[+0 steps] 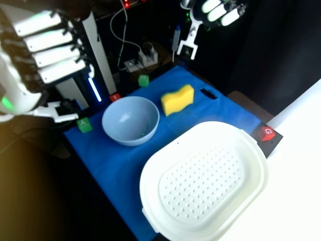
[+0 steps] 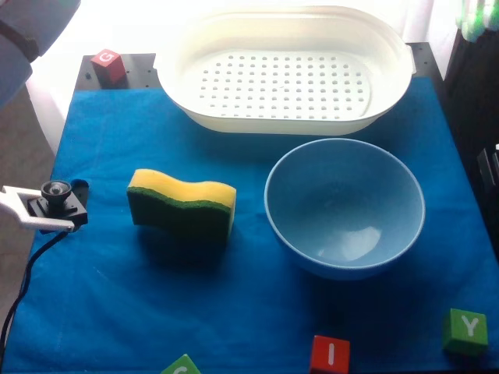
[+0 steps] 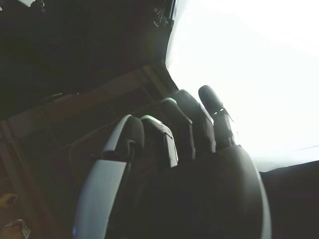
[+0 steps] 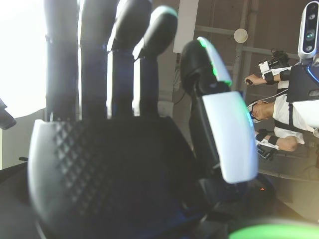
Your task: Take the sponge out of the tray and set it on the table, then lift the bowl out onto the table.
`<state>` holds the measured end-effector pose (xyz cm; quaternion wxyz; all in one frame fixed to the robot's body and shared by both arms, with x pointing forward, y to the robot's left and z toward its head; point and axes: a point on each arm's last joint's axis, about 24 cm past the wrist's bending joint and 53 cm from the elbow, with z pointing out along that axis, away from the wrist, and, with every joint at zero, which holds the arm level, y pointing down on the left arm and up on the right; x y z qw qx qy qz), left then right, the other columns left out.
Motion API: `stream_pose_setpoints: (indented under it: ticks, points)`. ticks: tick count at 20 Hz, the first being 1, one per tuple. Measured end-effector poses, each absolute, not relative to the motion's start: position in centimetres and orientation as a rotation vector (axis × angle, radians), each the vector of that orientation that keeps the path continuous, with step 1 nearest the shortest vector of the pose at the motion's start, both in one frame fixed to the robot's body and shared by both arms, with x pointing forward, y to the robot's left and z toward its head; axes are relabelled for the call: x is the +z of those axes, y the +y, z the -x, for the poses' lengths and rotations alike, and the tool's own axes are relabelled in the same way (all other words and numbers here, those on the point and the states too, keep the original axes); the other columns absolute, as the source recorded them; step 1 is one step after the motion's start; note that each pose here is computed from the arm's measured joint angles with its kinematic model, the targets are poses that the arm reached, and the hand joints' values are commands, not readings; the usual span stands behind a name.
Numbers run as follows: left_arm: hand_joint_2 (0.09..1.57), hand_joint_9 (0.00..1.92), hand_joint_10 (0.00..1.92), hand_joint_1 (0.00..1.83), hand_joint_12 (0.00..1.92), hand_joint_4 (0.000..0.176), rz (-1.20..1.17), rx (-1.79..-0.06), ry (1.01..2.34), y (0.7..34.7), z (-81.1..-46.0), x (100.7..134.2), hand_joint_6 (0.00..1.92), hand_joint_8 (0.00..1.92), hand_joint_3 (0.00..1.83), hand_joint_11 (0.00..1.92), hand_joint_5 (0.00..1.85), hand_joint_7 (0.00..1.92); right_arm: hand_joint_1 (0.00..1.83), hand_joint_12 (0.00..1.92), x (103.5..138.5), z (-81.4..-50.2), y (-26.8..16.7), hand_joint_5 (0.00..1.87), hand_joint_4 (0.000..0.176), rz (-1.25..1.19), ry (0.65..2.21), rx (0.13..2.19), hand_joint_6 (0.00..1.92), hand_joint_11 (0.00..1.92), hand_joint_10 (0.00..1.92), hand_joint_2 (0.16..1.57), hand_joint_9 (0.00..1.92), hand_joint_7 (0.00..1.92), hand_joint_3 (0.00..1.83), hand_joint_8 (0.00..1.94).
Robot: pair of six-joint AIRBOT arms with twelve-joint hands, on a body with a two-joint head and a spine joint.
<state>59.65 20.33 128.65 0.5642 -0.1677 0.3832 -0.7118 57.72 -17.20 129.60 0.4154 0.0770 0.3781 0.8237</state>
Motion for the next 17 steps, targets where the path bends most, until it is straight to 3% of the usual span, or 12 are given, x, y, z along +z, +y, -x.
stream_pose_setpoints:
  ticks: [2, 3, 5, 6, 7, 9, 11, 12, 13, 15, 16, 17]
  points:
    - [1.53, 0.22, 0.85, 0.48, 0.9, 0.173, 0.394, -1.675, 0.903, 20.28, -59.65, 128.62, 1.92, 0.88, 0.0, 0.0, 0.31, 0.2, 0.54, 1.47, 129.59, -57.71, -17.18, 1.05, 0.0, -0.193, 0.95, 2.069, 1.15, 0.86, 1.2, 1.28, 1.07, 1.09, 0.0, 1.09]
    - [1.52, 0.38, 0.7, 0.48, 0.95, 0.175, 0.394, -1.677, 0.903, 20.25, -59.64, 128.6, 1.92, 0.8, 0.0, 0.09, 0.31, 0.34, 0.57, 1.49, 129.59, -57.72, -17.19, 1.08, 0.0, -0.193, 0.95, 2.069, 1.13, 0.85, 1.2, 1.27, 1.09, 1.14, 0.0, 1.08]
    - [1.53, 0.4, 0.51, 0.5, 0.97, 0.139, 0.402, -1.678, 0.901, 20.21, -59.7, 128.5, 1.92, 0.72, 0.0, 0.01, 0.31, 0.33, 0.57, 1.48, 129.6, -57.7, -17.19, 1.1, 0.0, -0.193, 0.95, 2.07, 1.1, 0.85, 1.18, 1.25, 1.1, 1.17, 0.0, 1.06]
    - [1.53, 0.44, 0.37, 0.21, 0.91, 0.001, 0.401, -1.679, 0.901, 20.2, -59.69, 128.51, 1.05, 0.54, 0.0, 0.01, 0.17, 0.38, 0.57, 1.45, 129.59, -57.71, -17.18, 1.09, 0.0, -0.193, 0.95, 2.07, 1.1, 0.9, 1.16, 1.24, 1.14, 1.2, 0.0, 1.06]
    - [1.53, 0.53, 0.44, 0.42, 0.93, 0.141, 0.399, -1.68, 0.902, 20.15, -59.67, 128.5, 1.75, 0.76, 0.0, 0.1, 0.28, 0.39, 0.6, 1.46, 129.59, -57.72, -17.19, 1.11, 0.0, -0.193, 0.95, 2.069, 1.07, 0.94, 1.18, 1.24, 1.16, 1.22, 0.0, 1.04]
    - [1.52, 0.47, 0.9, 0.49, 1.0, 0.171, 0.402, -1.679, 0.898, 20.24, -59.7, 128.55, 1.91, 1.2, 0.0, 0.2, 0.32, 0.37, 0.58, 1.47, 129.59, -57.72, -17.19, 1.11, 0.0, -0.193, 0.95, 2.069, 1.13, 0.96, 1.24, 1.25, 1.14, 1.2, 0.0, 1.07]
    - [1.51, 0.38, 1.41, 0.6, 1.27, 0.072, 0.401, -1.679, 0.899, 20.21, -59.68, 128.55, 1.91, 1.55, 0.0, 0.17, 0.36, 0.39, 0.58, 1.43, 129.58, -57.71, -17.17, 1.1, 0.026, -0.194, 0.949, 2.071, 1.14, 0.92, 1.2, 1.25, 1.12, 1.21, 0.0, 1.05]
    - [1.52, 0.31, 1.09, 0.51, 1.17, 0.155, 0.399, -1.68, 0.9, 20.17, -59.66, 128.55, 1.92, 1.18, 0.0, 0.08, 0.33, 0.32, 0.58, 1.42, 129.56, -57.72, -17.16, 1.1, 0.019, -0.194, 0.95, 2.07, 1.15, 0.93, 1.2, 1.26, 1.13, 1.23, 0.0, 1.04]
    - [1.51, 0.33, 0.94, 0.5, 1.17, 0.172, 0.399, -1.68, 0.901, 20.17, -59.67, 128.54, 1.92, 1.07, 0.0, 0.04, 0.32, 0.31, 0.57, 1.45, 129.57, -57.71, -17.16, 1.11, 0.026, -0.194, 0.95, 2.07, 1.16, 0.9, 1.21, 1.25, 1.12, 1.23, 0.0, 1.05]
    - [1.51, 0.28, 1.08, 0.5, 1.21, 0.176, 0.402, -1.679, 0.899, 20.22, -59.7, 128.55, 1.92, 1.15, 0.0, 0.0, 0.33, 0.3, 0.61, 1.52, 129.57, -57.72, -17.17, 1.14, 0.005, -0.194, 0.95, 2.07, 1.14, 0.86, 1.23, 1.25, 1.1, 1.24, 0.0, 0.98]
    - [1.55, 0.12, 0.84, 0.28, 0.73, 0.006, 0.401, -1.68, 0.898, 20.22, -59.68, 128.56, 0.94, 0.79, 0.03, 0.0, 0.06, 0.13, 0.58, 1.55, 129.57, -57.72, -17.17, 1.1, 0.01, -0.194, 0.95, 2.07, 1.14, 0.86, 1.25, 1.28, 1.07, 1.2, 0.0, 0.97]
    - [1.49, 0.22, 0.68, 0.26, 0.76, 0.025, 0.4, -1.68, 0.901, 20.17, -59.69, 128.52, 0.5, 0.55, 0.01, 0.0, 0.15, 0.26, 0.54, 1.43, 129.57, -57.72, -17.17, 1.06, 0.0, -0.194, 0.95, 2.07, 1.13, 0.8, 1.23, 1.32, 1.02, 1.15, 0.01, 1.0]
